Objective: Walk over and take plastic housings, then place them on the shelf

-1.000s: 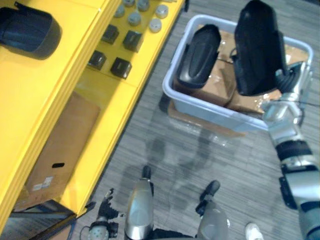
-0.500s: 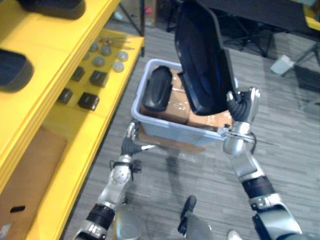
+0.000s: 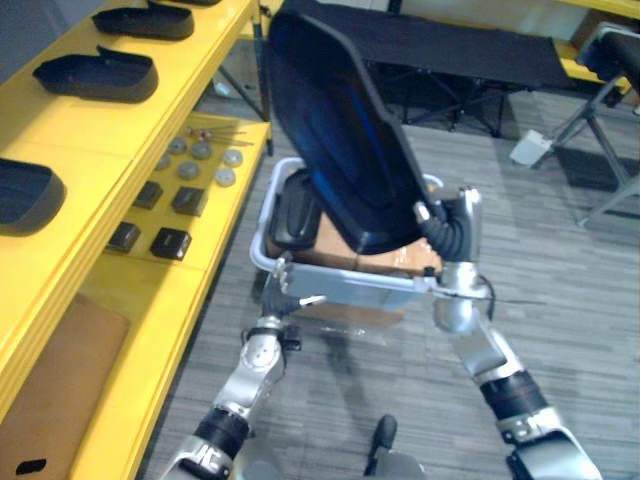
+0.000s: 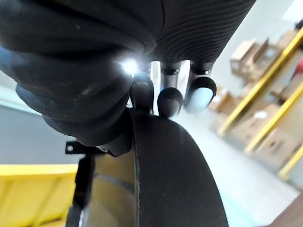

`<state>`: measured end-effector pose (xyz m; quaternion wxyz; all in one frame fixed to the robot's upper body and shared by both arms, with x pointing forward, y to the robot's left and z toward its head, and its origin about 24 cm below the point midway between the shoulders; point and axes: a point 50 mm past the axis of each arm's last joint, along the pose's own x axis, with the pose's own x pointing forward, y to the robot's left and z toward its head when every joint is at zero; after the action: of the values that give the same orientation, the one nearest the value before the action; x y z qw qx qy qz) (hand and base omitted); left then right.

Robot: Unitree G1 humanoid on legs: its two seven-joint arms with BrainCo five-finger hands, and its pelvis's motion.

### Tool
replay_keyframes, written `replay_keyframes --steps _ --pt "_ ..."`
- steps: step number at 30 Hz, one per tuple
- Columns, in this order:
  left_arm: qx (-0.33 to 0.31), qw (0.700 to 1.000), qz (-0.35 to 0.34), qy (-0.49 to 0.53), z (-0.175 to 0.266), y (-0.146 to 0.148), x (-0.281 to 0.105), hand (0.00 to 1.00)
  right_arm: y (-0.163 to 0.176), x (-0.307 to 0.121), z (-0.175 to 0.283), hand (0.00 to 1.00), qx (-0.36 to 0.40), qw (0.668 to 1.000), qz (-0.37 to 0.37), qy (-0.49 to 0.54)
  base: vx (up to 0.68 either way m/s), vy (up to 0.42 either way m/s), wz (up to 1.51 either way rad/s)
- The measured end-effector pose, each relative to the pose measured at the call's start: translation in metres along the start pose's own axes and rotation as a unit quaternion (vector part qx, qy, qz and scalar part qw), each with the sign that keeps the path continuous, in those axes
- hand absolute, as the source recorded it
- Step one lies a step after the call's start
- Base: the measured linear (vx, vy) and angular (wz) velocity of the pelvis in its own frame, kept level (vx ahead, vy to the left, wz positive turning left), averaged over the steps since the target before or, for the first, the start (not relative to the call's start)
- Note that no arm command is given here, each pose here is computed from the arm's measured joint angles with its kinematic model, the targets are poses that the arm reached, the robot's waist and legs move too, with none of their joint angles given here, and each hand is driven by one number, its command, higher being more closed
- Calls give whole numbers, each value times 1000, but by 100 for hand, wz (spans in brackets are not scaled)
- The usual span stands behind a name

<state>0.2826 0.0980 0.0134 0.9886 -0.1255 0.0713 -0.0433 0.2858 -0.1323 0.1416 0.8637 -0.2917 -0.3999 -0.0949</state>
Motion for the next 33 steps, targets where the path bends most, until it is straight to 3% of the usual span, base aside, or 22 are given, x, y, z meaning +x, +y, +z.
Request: replay_keyframes --steps 6,11,20,23,26,29,33 --pt "-101 992 -51 49 -4 -17 8 0 11 -11 5 100 7 999 42 -14 1 3 -2" --pt "-215 968 -101 83 -10 -28 7 0 22 -20 10 100 17 997 74 -20 -39 -2 1" --pt "-321 928 -166 93 -16 -33 5 0 25 -27 9 100 29 997 67 -21 -8 0 0" --pt "-312 930 -172 93 -16 -33 4 0 25 -29 8 100 22 998 61 -24 0 0 0" --pt "-257 947 -167 95 -19 -30 2 0 26 -34 3 100 16 998 64 -14 0 0 0" --pt "-192 964 -139 118 -31 -20 -5 0 26 -43 -1 100 10 997 72 5 0 0 0" --pt "-173 969 -101 146 -49 -5 -15 0 24 -45 -3 100 6 997 77 9 -26 3 0"
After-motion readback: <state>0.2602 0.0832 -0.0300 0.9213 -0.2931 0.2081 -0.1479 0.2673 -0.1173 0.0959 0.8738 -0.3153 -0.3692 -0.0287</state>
